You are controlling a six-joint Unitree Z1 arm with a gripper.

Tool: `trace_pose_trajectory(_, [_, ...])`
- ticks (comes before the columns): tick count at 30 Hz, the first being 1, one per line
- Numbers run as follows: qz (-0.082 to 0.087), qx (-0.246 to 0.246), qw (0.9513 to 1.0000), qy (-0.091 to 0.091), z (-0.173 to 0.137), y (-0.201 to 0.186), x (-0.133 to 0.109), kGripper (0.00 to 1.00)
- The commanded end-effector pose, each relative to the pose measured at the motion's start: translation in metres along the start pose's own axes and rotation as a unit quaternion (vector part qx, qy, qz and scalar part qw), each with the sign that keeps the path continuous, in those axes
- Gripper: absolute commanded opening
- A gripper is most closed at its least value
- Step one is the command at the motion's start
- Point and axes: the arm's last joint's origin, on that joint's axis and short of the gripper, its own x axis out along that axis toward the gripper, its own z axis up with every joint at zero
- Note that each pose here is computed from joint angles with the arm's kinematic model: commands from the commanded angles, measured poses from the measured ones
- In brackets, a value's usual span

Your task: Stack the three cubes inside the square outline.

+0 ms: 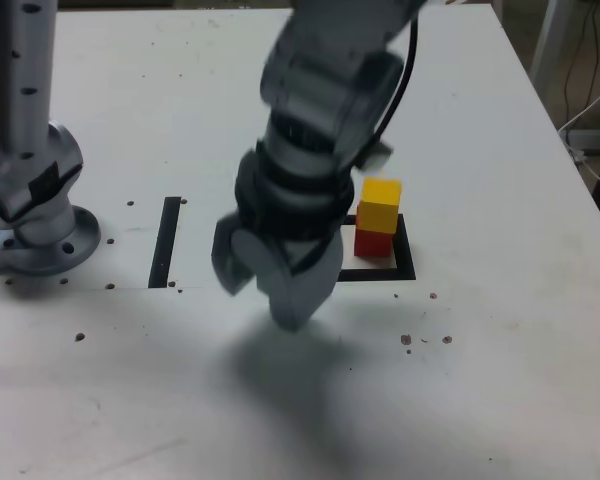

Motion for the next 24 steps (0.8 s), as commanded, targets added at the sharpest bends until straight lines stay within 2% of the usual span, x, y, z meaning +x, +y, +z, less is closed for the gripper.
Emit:
trace_pose_trajectory(1, [0.003, -0.008, 0.9999, 0.012, -0.008, 0.004, -0.015, 0.25])
trace_pose_trajectory(4, [0.001, -0.027, 0.9996, 0.003, -0.012, 0.015, -0.035, 0.25])
trace_pose_trajectory(8, [-0.019, -0.077, 0.9967, -0.016, -0.018, 0.04, -0.05, 0.25])
trace_pose_trajectory(12, [-0.04, -0.133, 0.9895, -0.04, -0.026, 0.068, -0.058, 0.25])
trace_pose_trajectory(17, [-0.056, -0.18, 0.9798, -0.068, -0.034, 0.097, -0.066, 0.25])
trace_pose_trajectory(24, [-0.07, -0.223, 0.969, -0.08, -0.042, 0.128, -0.066, 0.25])
